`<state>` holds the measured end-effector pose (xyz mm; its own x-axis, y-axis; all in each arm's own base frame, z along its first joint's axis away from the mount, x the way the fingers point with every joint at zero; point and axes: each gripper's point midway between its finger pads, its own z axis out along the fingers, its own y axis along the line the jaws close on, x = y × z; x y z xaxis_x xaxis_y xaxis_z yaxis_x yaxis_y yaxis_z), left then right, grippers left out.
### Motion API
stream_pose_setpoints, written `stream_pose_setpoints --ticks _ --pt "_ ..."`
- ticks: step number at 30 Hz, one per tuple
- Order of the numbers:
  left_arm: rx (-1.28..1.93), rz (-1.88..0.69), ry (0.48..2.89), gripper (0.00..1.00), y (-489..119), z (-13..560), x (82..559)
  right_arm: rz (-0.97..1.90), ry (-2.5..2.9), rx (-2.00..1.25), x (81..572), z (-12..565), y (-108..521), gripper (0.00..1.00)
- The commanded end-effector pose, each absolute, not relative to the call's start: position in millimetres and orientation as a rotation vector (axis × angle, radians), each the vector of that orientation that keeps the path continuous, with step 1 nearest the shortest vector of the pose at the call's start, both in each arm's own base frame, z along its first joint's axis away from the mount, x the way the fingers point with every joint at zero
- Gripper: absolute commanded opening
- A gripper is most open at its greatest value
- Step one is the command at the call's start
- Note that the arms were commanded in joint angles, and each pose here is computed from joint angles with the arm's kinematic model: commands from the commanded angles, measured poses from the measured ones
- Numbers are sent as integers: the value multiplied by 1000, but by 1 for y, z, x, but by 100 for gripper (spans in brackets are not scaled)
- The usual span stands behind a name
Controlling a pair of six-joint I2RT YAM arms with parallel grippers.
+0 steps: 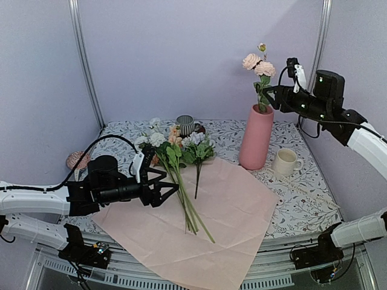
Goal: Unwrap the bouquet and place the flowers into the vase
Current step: Place the fake flower in the vase, then pick up the fake flower from the flattened wrapping paper.
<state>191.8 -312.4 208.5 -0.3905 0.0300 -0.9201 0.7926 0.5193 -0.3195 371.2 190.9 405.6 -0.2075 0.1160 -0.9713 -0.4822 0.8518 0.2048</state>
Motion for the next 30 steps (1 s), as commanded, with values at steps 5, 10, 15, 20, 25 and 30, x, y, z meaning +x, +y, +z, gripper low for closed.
stream_pose_setpoints --ticks 5,10,15,20,25,30 --pt "502 -859 1892 86 -285 188 215 854 1944 -484 297 299 253 53" --pt "392 -832 1927 86 -266 179 226 928 2063 -531 274 241 285 51" --pt "325 -833 1950 86 -252 172 232 918 2187 -607 262 189 321 46" --pt "281 -818 1990 86 -244 163 236 932 2239 -692 254 158 360 41" --pt "266 -815 2037 86 -243 150 238 915 2316 -783 247 124 394 37" --pt "269 -819 2067 86 -243 143 237 886 2390 -857 234 93 412 37"
